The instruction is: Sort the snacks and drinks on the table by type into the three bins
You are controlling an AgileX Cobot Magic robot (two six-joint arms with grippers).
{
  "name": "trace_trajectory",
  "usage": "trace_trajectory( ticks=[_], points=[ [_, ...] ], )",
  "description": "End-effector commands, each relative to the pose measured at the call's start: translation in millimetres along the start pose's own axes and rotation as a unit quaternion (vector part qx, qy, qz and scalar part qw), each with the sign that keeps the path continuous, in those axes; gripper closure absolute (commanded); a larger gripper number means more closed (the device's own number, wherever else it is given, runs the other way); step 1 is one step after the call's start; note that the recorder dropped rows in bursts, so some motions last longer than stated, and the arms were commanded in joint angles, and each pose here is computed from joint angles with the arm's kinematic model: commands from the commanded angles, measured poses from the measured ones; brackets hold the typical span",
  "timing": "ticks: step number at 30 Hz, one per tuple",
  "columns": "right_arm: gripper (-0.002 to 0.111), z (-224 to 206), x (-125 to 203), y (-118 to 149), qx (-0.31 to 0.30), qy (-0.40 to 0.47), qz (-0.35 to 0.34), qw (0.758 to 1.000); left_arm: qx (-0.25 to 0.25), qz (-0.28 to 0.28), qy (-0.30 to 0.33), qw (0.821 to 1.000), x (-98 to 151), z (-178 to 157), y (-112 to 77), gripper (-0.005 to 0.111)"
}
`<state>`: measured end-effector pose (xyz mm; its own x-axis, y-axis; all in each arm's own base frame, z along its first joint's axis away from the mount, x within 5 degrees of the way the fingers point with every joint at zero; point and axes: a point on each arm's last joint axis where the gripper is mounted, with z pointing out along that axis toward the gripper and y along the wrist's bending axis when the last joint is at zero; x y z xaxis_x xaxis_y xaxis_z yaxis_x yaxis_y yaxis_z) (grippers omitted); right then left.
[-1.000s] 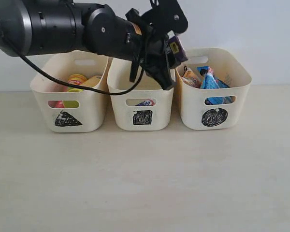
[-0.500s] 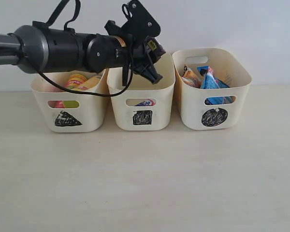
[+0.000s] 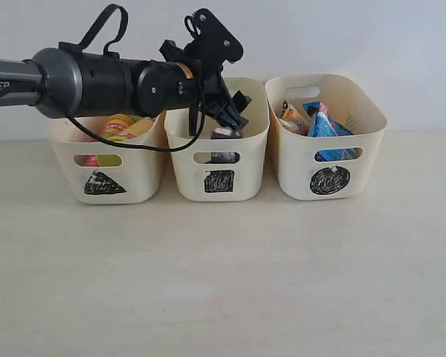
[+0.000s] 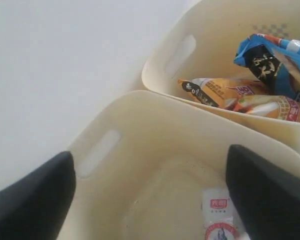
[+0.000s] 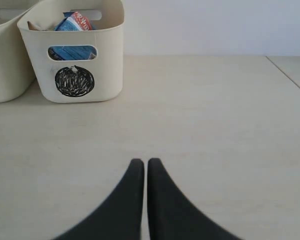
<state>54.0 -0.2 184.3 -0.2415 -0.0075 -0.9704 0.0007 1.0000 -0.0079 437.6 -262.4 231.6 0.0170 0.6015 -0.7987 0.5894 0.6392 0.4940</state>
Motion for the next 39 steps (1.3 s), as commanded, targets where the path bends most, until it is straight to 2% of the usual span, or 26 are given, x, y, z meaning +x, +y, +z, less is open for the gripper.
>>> trace_trajectory(
  ticks=[1, 3, 5, 7, 10, 12, 18, 23, 29, 34, 39],
  points=[
    [0.108, 0, 1, 0, 0.0, -0.003, -0.001, 1.0, 0.003, -0.013, 0.003, 1.0, -5, -5, 4.2, 0.031],
    [0.108, 0, 1, 0, 0.0, -0.003, -0.001, 1.0, 0.018, -0.013, 0.021, 1.0, -9, -12, 5.6, 0.032],
    [0.108, 0, 1, 0, 0.0, -0.003, -0.001, 1.0, 0.037, -0.014, 0.041, 0.998, -16, -23, 8.6, 0.039],
    [0.108, 0, 1, 0, 0.0, -0.003, -0.001, 1.0, 0.062, -0.015, 0.068, 0.996, -22, -37, 10.7, 0.059],
    [0.108, 0, 1, 0, 0.0, -0.003, -0.001, 1.0, 0.094, -0.012, 0.104, 0.99, -30, -57, 14.1, 0.103],
    [0.108, 0, 1, 0, 0.0, -0.003, -0.001, 1.0, 0.109, -0.011, 0.124, 0.986, -34, -68, 16.1, 0.103],
    [0.108, 0, 1, 0, 0.0, -0.003, -0.001, 1.0, 0.128, -0.066, 0.194, 0.97, -35, -90, 18.1, 0.103],
    [0.108, 0, 1, 0, 0.0, -0.003, -0.001, 1.0, 0.081, -0.081, 0.234, 0.965, -33, -120, 28.5, 0.103],
    [0.108, 0, 1, 0, 0.0, -0.003, -0.001, 1.0, 0.045, -0.126, 0.222, 0.966, -30, -162, 30.3, 0.103],
    [0.108, 0, 1, 0, 0.0, -0.003, -0.001, 1.0, 0.025, -0.174, 0.178, 0.968, -25, -203, 26.3, 0.103],
    [0.108, 0, 1, 0, 0.0, -0.003, -0.001, 1.0, 0.017, -0.177, 0.139, 0.974, -13, -241, 17.7, 0.103]
  ],
)
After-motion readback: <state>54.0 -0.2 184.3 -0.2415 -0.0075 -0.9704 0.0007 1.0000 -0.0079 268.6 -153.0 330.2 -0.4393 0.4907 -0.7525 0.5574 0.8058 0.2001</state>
